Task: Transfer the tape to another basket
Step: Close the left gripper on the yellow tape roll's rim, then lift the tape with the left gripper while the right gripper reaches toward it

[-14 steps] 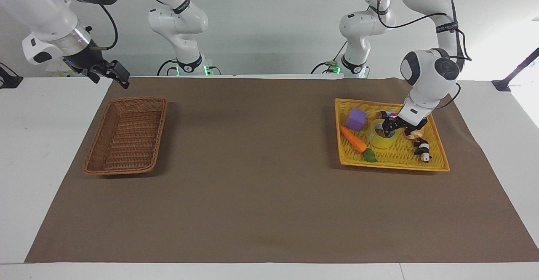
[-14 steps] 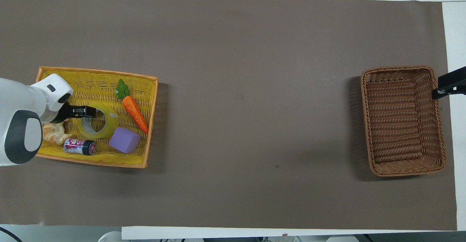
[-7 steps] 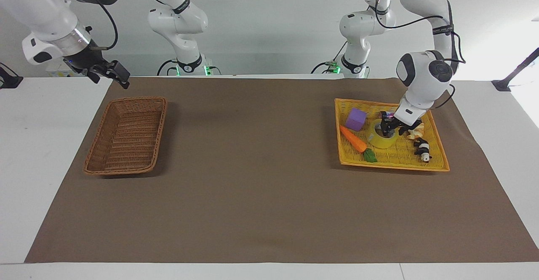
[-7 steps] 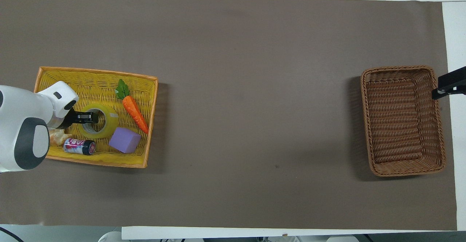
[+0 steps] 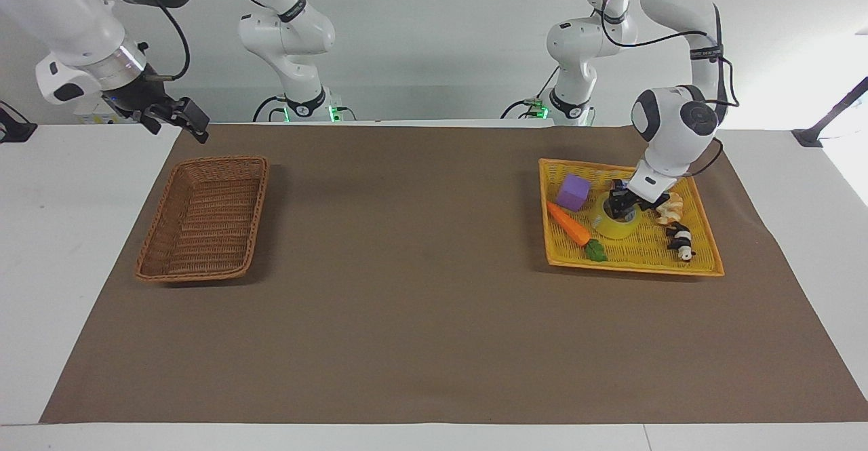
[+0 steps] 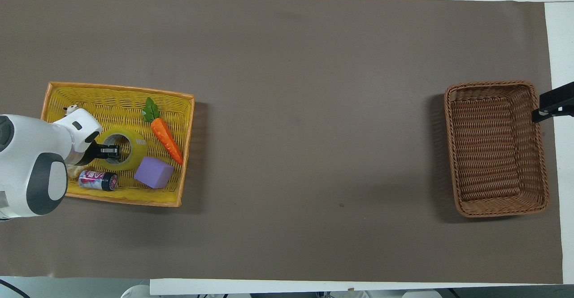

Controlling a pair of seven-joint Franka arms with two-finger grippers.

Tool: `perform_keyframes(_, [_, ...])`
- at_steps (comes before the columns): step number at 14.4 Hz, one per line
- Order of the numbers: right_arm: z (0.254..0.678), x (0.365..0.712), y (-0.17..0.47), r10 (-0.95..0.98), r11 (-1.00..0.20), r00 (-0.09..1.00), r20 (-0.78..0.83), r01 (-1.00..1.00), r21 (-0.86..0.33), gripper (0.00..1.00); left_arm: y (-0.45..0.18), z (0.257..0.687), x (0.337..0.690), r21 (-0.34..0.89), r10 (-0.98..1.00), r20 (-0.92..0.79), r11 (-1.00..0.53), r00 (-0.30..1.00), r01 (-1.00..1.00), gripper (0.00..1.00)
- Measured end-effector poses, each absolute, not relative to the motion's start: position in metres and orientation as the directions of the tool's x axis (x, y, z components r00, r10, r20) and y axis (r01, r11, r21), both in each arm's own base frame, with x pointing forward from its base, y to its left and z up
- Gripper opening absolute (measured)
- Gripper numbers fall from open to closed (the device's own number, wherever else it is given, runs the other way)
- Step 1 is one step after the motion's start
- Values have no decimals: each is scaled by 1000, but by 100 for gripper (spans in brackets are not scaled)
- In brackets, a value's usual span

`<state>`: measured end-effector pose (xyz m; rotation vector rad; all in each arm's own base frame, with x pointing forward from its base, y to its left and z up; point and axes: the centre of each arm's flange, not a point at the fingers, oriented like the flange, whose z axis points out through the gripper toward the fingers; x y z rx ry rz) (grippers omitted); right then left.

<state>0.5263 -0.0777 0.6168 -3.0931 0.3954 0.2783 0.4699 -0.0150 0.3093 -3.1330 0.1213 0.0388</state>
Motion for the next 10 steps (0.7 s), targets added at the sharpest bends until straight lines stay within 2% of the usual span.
perform_keyframes(1, [617,526,-78,-249,-968,952,-177,-251,12,100,-14,310,470,-5,-76,-21,-997,997,-76,22])
perform_keyframes(5, [617,526,-78,-249,-968,952,-177,-251,12,100,-15,328,486,-5,-76,0,-997,997,-76,22])
perform_keyframes(10, [617,526,-78,-249,-968,952,-177,-251,12,100,-29,430,552,25,-69,43,-997,997,-70,22])
